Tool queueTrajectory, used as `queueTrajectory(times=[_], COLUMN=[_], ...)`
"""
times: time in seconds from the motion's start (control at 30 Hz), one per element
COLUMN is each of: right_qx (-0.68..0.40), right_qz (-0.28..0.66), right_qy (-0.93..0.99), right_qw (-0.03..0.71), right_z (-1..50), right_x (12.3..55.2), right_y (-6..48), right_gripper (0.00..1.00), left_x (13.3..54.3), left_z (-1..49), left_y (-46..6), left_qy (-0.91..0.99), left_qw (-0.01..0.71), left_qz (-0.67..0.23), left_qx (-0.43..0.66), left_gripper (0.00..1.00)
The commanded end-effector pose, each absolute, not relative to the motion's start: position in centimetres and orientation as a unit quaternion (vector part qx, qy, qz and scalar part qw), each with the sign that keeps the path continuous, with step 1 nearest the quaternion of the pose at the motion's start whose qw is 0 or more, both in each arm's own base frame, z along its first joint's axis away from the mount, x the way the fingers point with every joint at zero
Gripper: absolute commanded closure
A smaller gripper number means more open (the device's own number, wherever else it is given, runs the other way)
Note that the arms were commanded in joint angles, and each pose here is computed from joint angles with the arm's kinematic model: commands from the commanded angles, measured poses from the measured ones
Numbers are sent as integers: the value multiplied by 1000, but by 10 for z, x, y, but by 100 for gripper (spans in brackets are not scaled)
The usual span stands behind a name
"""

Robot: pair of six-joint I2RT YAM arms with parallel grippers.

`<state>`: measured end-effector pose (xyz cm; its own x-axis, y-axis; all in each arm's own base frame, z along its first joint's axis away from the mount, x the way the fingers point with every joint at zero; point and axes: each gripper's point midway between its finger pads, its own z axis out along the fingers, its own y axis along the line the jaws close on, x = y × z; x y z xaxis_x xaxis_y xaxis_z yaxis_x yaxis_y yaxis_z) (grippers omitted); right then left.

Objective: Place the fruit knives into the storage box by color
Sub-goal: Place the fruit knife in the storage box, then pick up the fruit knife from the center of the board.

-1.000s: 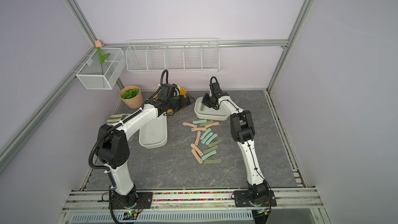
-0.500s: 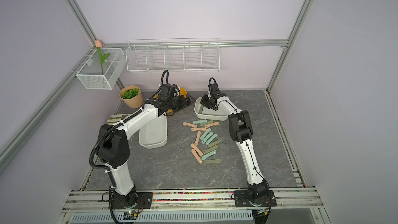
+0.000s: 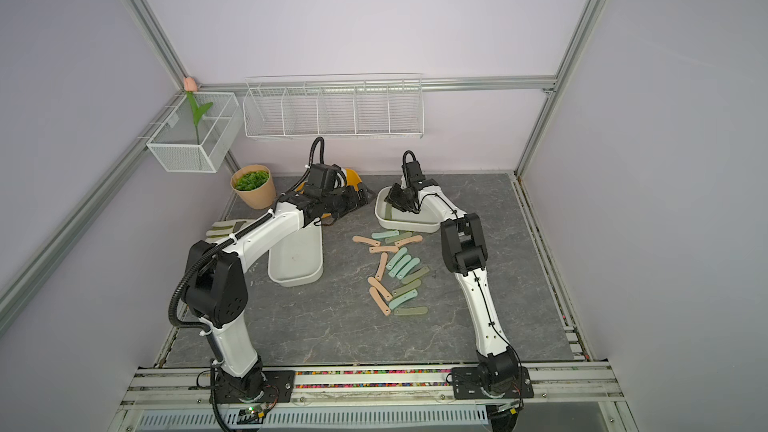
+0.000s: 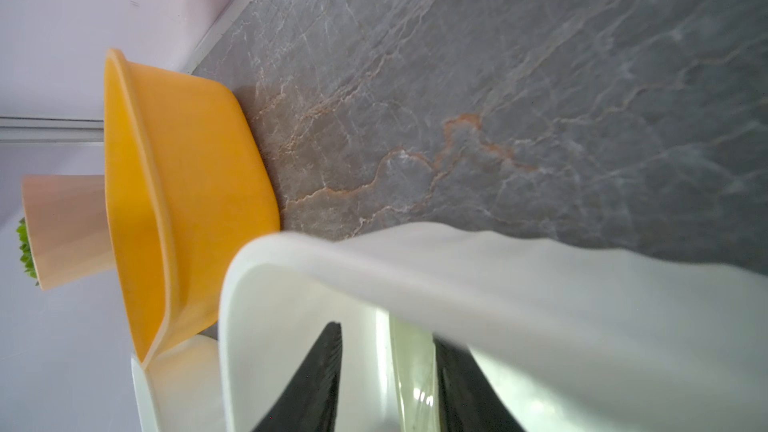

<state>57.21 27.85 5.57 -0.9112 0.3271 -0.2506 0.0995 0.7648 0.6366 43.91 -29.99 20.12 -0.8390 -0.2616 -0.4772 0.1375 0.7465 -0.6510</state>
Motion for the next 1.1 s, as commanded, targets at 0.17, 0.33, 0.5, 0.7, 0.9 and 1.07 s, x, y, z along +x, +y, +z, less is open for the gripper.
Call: queueTrajectory(times=[0.17,0.33,0.5,0.7,0.9,1.07], right_qx=[73,65,53,-11,-66,-76], right_qz=[317,298,252,128,-1,-48], right_qy=[918,925,944,977,985,985], right_qw=[226,227,204,173,157,146], right_z=[158,174,157,118,92,88], right_x=[528,475,405,316,251,214], right_y=[261,243,228,221,211,203], right_gripper=[47,39,34,24,4,1], left_x=[413,384,357,336,329,327], left_z=[227,222,218,214,210,215], left_y=[-280,-272,-266,-265,-260,-259], left_qy=[882,890,897,896,896,892], left_qw=[301,288,276,273,273,279], left_qz=[-359,-352,-346,-350,-351,-354], left_qx=[-41,-26,-7,-3,-10,-10], left_gripper=[1,1,1,1,1,1])
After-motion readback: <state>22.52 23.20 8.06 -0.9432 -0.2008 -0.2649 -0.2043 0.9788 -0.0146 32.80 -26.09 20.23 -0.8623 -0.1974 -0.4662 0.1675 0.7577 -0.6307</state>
